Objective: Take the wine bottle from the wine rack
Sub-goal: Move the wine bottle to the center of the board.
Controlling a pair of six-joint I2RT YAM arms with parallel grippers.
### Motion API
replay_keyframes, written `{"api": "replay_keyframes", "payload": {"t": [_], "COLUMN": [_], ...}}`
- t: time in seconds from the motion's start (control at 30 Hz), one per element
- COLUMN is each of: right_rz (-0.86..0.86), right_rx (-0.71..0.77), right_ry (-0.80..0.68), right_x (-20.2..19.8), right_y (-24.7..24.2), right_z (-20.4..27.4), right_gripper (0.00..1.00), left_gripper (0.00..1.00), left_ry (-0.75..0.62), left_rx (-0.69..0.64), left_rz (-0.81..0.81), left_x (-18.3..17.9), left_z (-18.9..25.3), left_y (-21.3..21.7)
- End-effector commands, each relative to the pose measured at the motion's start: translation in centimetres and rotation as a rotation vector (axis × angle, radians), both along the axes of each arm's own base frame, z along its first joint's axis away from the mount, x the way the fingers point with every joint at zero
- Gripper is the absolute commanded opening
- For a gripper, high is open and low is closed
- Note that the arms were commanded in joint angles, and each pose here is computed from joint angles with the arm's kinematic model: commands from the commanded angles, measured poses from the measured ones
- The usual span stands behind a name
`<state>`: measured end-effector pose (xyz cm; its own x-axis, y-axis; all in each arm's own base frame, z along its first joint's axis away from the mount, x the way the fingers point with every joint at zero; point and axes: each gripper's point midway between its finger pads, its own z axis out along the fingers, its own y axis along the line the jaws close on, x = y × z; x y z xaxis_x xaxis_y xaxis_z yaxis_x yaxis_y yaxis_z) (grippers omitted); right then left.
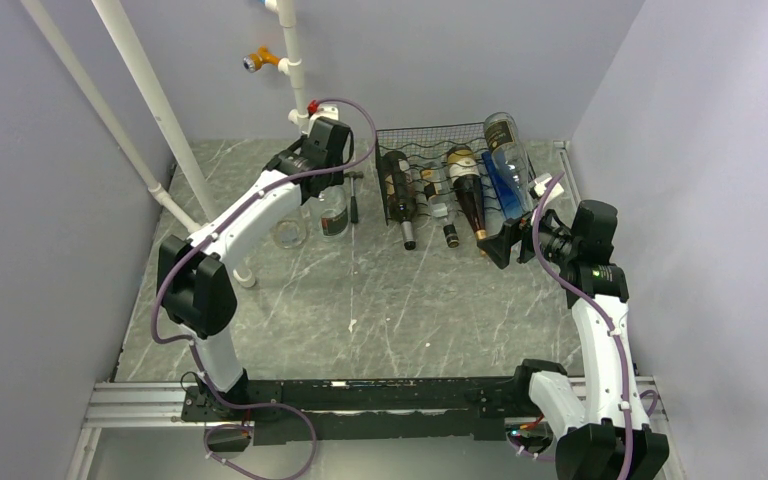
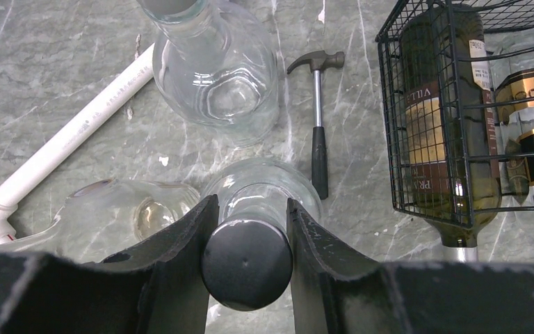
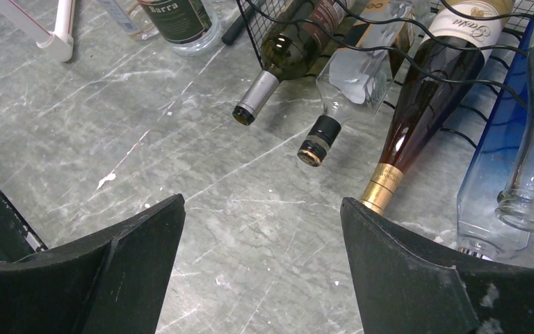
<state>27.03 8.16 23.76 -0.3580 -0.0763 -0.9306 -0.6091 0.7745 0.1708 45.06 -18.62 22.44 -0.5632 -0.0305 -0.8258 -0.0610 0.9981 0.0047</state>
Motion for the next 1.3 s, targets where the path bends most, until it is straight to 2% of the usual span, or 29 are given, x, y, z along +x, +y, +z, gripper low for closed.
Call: {"api": "replay_keyframes", "payload": {"t": [0.0,0.83,1.03,1.1,1.27], "right_rz": [-0.001,-0.003,-0.005,-0.006,-0.008], "right_rx": [-0.015,-0.019,-0.022,-0.022,-0.024], "right_ry": [-0.052,-0.043,-0.044,-0.043,-0.044], "right_x": [0.5,0.7,0.7,0.7,0.7], "right_y": [-0.2,-0.3,-0.4,-0.4,-0.4], "right_z": [0.8,0.5,0.5,0.4,0.4], "right_gripper": [0.86,0.86,0.86,0.86,0.86], "left_gripper": [0.0,0.0,0.16,0.26,0.45], "left_ry": [-0.238,-0.255,-0.242,-0.241,-0.23], "left_rx": [-0.121,-0.074,-0.072,-0.073,-0.07], "left_rz": [0.017,0.02,0.033,0.037,0.039], "left_x": [2.7,3.2,2.9,2.8,2.3], "left_z": [8.2,7.4,7.0,6.9,6.5], "left_y": [-0.6,0.3,0.6,0.7,0.9]}}
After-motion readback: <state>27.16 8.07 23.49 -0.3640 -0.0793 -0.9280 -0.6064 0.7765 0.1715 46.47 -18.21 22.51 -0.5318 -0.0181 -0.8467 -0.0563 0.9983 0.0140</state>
